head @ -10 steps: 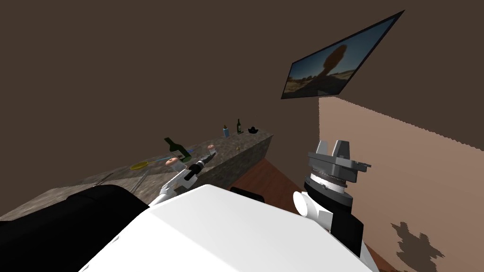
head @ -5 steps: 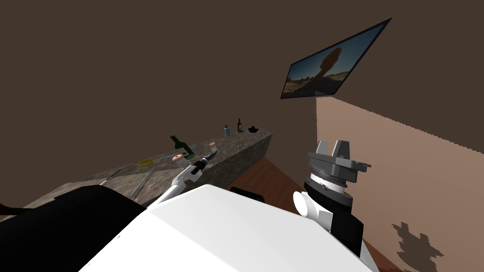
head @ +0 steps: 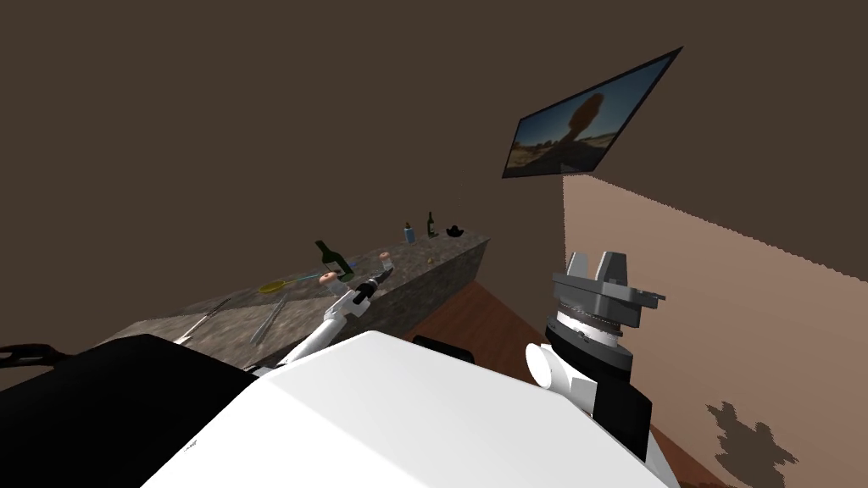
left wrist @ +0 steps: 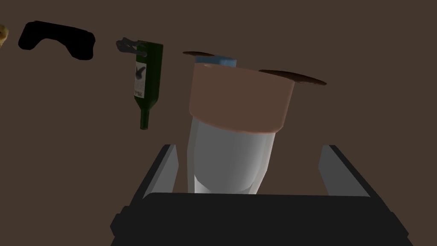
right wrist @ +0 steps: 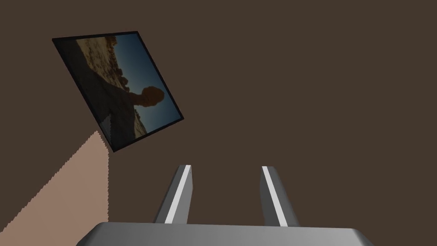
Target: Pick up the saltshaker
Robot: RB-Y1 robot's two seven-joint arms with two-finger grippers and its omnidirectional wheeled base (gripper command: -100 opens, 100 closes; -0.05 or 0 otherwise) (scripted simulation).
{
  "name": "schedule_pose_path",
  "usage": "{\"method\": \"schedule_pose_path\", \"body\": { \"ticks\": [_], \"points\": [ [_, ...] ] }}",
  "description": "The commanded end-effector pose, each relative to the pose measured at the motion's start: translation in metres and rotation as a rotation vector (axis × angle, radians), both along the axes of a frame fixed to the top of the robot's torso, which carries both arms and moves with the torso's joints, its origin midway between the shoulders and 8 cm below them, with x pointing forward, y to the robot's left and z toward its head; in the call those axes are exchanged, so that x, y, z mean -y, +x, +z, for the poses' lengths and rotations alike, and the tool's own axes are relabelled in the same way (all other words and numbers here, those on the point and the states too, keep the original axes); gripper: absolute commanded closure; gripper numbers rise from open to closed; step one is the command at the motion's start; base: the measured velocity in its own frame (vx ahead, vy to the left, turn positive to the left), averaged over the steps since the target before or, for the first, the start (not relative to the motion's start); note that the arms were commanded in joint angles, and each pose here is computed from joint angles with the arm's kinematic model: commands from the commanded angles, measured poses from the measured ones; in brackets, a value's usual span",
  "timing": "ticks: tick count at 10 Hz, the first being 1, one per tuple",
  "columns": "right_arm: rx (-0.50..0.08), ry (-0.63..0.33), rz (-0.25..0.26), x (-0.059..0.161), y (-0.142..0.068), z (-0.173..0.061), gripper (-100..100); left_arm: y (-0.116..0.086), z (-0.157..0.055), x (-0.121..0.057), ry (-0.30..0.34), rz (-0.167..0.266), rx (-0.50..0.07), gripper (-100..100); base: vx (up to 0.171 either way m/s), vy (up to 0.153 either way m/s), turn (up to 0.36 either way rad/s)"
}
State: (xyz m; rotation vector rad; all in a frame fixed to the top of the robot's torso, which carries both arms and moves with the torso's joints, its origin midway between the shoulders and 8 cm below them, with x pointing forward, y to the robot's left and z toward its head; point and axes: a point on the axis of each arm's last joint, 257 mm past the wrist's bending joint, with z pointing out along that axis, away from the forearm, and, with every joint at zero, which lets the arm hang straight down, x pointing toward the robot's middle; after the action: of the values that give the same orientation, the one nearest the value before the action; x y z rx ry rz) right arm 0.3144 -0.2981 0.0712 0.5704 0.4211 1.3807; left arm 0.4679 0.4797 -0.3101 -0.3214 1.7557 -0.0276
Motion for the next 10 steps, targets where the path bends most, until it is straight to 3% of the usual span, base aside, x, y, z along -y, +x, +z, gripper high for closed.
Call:
{"method": "schedule_pose_path", "body": {
  "ticks": [1, 2, 5, 6, 7, 9, 10],
  "points": [
    [0.0, 0.0, 0.0, 0.0, 0.0, 0.0, 0, 0.011, 0.002, -0.004, -0.003, 0.008, 0.003, -100, -0.009, 0.002, 0.002],
    [0.0, 0.0, 0.0, 0.0, 0.0, 0.0, 0, 0.02, -0.004, 0.005, 0.0, -0.004, -0.002, -100, -0.074, 0.032, 0.002],
    [0.0, 0.0, 0.0, 0.0, 0.0, 0.0, 0, 0.044, 0.002, 0.001, -0.006, 0.008, 0.008, -100, -0.064, 0.011, -0.003],
    [0.0, 0.0, 0.0, 0.0, 0.0, 0.0, 0, 0.043, 0.0, 0.0, -0.006, 0.011, 0.003, -100, 0.0, 0.0, 0.0],
    [0.0, 0.0, 0.0, 0.0, 0.0, 0.0, 0, 0.056, -0.002, 0.012, -0.002, -0.007, 0.005, -100, -0.083, 0.019, 0.003],
    [0.0, 0.0, 0.0, 0.0, 0.0, 0.0, 0, 0.071, -0.002, 0.007, -0.008, 0.008, -0.002, -100, -0.092, 0.024, -0.005],
    [0.0, 0.0, 0.0, 0.0, 0.0, 0.0, 0, 0.081, -0.007, 0.019, -0.003, -0.007, -0.01, -100, -0.119, 0.015, -0.001]
  ]
}}
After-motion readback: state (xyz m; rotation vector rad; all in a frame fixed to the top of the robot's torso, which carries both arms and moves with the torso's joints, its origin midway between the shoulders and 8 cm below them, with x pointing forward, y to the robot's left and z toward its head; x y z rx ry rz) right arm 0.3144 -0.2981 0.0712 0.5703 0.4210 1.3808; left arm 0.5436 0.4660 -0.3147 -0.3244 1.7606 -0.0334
